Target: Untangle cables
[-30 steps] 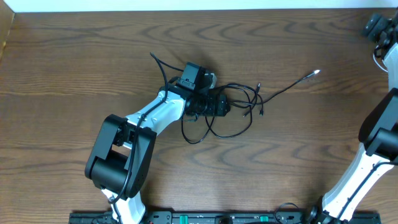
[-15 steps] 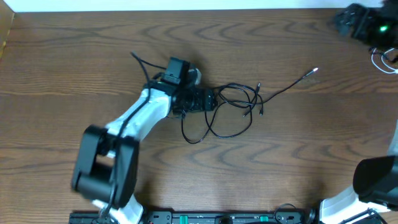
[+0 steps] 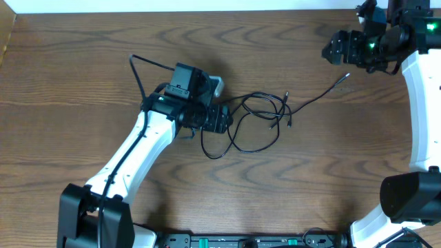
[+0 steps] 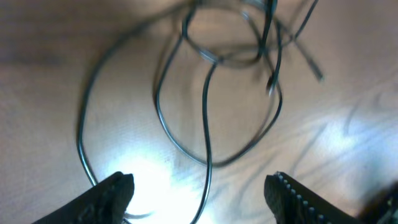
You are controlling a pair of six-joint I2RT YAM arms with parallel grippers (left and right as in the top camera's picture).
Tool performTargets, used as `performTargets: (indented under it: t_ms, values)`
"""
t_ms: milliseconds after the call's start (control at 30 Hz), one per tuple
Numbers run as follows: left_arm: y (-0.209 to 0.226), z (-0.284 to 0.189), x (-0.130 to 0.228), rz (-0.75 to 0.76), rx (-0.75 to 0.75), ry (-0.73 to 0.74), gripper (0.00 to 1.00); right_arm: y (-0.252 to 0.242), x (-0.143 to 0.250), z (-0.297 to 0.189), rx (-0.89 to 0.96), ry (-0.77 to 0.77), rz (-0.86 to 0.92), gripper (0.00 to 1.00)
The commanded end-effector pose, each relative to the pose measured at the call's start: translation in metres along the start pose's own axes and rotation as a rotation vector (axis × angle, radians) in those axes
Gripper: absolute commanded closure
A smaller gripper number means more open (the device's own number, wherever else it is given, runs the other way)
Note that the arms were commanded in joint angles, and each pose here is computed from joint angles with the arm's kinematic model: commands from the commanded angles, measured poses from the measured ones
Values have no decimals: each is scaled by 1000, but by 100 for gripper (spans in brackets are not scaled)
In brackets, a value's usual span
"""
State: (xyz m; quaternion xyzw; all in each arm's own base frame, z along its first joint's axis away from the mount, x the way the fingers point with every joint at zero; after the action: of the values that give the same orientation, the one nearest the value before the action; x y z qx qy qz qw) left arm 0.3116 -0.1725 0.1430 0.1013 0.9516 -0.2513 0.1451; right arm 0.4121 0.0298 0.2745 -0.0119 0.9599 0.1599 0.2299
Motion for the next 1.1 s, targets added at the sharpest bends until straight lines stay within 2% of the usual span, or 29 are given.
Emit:
performTargets:
  t_ms: [0, 67, 133, 167, 333, 400, 567, 633, 667, 733, 800, 900, 1067]
  values:
    - [-1, 14, 22, 81, 16, 109, 31, -3, 3, 3, 20, 18, -7, 13]
    - [-6, 21, 29, 83, 37, 146, 31, -3, 3, 3, 20, 16, -7, 14]
    - [-13, 31, 38, 86, 64, 198, 31, -3, 2, 3, 20, 13, -8, 20]
    - [-14, 37, 43, 89, 61, 222, 35, -3, 2, 3, 19, 13, -8, 20]
    - [-2, 66, 57, 60, 34, 318, 39, -3, 2, 4, 20, 15, -8, 20]
    - [8, 77, 63, 38, -1, 354, 43, -4, 3, 6, 20, 20, -6, 20]
    - [17, 94, 67, -23, -17, 379, 49, -5, 5, 10, 20, 30, -4, 19]
    - [16, 95, 65, -31, -17, 367, 59, -5, 5, 11, 19, 31, -3, 19]
    - [16, 95, 63, -39, -16, 360, 67, -5, 5, 11, 19, 31, -3, 19]
    - [15, 96, 60, -79, -19, 345, 92, -5, 5, 11, 19, 32, -3, 19]
    - [10, 93, 53, -123, -5, 332, 92, -4, 6, 11, 14, 34, -2, 18]
    - [-12, 71, 23, -130, 72, 267, 93, 0, 8, 13, -5, 44, -4, 16]
    - [-63, 1, -53, -85, 184, -30, 93, 24, 11, 26, -96, 51, -41, 15]
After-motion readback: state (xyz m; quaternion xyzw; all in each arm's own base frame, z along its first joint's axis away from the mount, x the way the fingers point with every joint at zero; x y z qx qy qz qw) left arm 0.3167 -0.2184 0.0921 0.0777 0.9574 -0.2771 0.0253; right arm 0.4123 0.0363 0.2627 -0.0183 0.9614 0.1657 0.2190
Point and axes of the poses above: each gripper's point midway between its finger pads, its own z axis out along the fingers, its own y axis along the line the jaws close on, x = y × z, the point moved 3 cm from there along -z, back along the fingers, and after that the axes turned 5 degrees about -z, right-handed, at the moved point
